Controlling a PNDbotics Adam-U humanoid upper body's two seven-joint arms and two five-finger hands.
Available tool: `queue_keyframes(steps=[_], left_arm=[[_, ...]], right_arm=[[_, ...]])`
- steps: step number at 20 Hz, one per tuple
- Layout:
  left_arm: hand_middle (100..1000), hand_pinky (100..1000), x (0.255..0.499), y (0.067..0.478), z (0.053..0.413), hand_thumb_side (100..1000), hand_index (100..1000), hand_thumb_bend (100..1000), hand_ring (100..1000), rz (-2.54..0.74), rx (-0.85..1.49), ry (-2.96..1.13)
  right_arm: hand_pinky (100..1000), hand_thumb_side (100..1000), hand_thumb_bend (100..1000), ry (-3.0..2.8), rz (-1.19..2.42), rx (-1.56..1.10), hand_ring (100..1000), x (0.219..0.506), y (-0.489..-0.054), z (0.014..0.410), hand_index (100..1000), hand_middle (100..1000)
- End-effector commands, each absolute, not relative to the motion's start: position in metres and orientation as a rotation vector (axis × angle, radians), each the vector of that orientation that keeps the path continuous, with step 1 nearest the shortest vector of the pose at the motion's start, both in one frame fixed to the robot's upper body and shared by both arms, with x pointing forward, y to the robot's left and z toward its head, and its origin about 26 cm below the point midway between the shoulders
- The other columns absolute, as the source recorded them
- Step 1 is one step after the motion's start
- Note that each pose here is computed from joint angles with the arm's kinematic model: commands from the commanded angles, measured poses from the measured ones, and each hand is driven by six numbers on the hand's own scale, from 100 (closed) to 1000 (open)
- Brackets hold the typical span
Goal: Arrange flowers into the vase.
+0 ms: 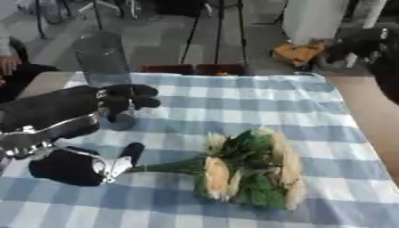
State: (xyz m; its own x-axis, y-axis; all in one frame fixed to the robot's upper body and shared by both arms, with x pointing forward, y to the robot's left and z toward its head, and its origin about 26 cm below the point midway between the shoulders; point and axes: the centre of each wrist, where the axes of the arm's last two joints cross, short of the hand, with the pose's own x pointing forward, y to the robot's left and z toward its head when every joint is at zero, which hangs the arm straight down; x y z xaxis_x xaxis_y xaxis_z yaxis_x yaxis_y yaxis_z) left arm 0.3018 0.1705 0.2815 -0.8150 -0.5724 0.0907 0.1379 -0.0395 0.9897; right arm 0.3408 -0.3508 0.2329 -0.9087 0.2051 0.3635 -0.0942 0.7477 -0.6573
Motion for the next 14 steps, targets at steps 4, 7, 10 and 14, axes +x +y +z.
queue_keyframes(steps=[4, 7, 10, 14], left_arm=[[1000, 697, 0.297, 0.155, 0.285, 708, 1000, 100, 913, -1.951, 0.449, -1.706], [1000, 734, 0.304, 0.146, 0.277, 711, 1000, 100, 937, -1.977, 0.428, -1.638], [1000, 754, 0.314, 0.142, 0.264, 688, 1000, 100, 950, -1.987, 0.390, -1.567], [1000, 773, 0.325, 0.138, 0.250, 641, 1000, 104, 963, -2.008, 0.381, -1.503]], right_arm=[[761, 1000, 100, -2.535, 1.082, -0.127, 618, 0.338, -0.356, 0.243, 793, 547], [763, 1000, 100, -2.529, 1.083, -0.125, 617, 0.337, -0.356, 0.242, 793, 546], [764, 1000, 100, -2.525, 1.083, -0.121, 616, 0.337, -0.356, 0.242, 793, 545], [765, 1000, 100, -2.525, 1.080, -0.118, 616, 0.337, -0.355, 0.242, 793, 544]])
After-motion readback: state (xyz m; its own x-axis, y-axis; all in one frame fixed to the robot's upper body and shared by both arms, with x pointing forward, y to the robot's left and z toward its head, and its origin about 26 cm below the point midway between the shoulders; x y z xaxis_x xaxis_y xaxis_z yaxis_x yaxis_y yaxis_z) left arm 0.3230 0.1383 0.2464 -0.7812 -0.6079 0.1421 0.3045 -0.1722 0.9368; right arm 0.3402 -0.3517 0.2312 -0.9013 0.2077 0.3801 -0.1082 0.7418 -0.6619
